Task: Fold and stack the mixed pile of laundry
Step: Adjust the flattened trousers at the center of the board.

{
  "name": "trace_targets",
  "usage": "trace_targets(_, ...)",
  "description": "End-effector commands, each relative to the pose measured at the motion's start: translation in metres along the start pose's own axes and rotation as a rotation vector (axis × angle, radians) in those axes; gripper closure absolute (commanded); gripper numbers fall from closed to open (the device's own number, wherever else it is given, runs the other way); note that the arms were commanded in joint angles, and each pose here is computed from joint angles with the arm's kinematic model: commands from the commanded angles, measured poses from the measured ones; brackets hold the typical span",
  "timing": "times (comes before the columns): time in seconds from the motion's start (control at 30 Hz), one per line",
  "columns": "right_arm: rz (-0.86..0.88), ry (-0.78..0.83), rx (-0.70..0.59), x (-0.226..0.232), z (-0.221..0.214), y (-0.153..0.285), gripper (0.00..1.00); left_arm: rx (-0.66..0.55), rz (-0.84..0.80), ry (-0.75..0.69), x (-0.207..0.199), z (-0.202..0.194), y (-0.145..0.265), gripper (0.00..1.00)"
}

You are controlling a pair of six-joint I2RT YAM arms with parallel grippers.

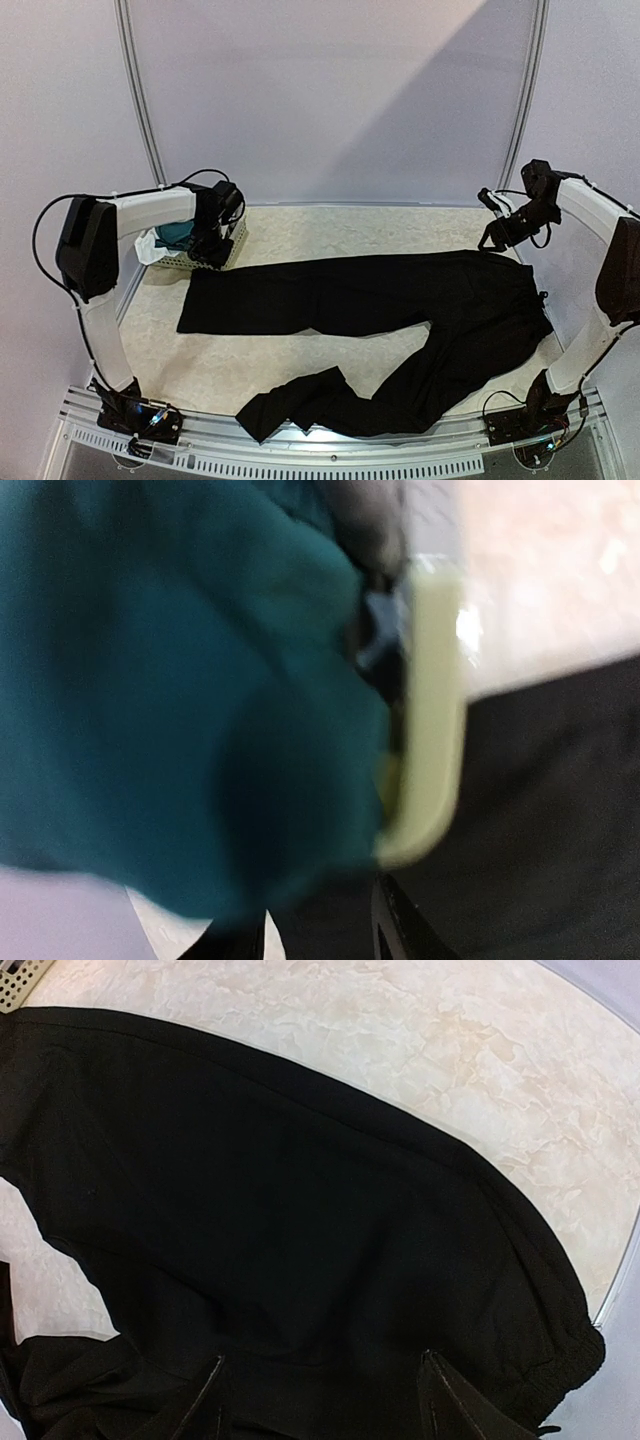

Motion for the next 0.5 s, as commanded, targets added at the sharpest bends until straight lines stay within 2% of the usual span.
trace_targets(0.0, 0.021, -0.012, -0.020, 0.007, -0.001, 0.002, 0.36, 0.005, 0.039, 0.012, 0.010, 0.030, -0.033, 0.63)
trace_targets(0.17, 0.013, -0.008, -0.003, 0.009, -0.010, 0.000, 0.36, -0.033, 0.094, -0.023, 0.013, 0.078, -0.050, 0.62)
trace_targets(0.27, -0.002, 0.002, 0.010, 0.008, -0.016, -0.001, 0.36, -0.031, 0.123, -0.042, 0.015, 0.094, -0.061, 0.62)
trace_targets(0.37, -0.006, 0.010, 0.021, 0.008, -0.022, -0.004, 0.36, -0.023, 0.113, -0.028, 0.012, 0.093, -0.061, 0.60)
trace_targets(0.47, -0.015, 0.021, 0.035, 0.007, -0.027, -0.007, 0.36, -0.042, 0.053, -0.026, -0.004, 0.081, -0.035, 0.59)
Point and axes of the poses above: each gripper's point midway between its finger pads, its own y axis back along the fingers, its own x axis along the line the jaws close on, z = x × y, the point moved 1 cm from there along y, back along the fingers, and after that the axes turned 1 degree about y, right-handed, at the moved point
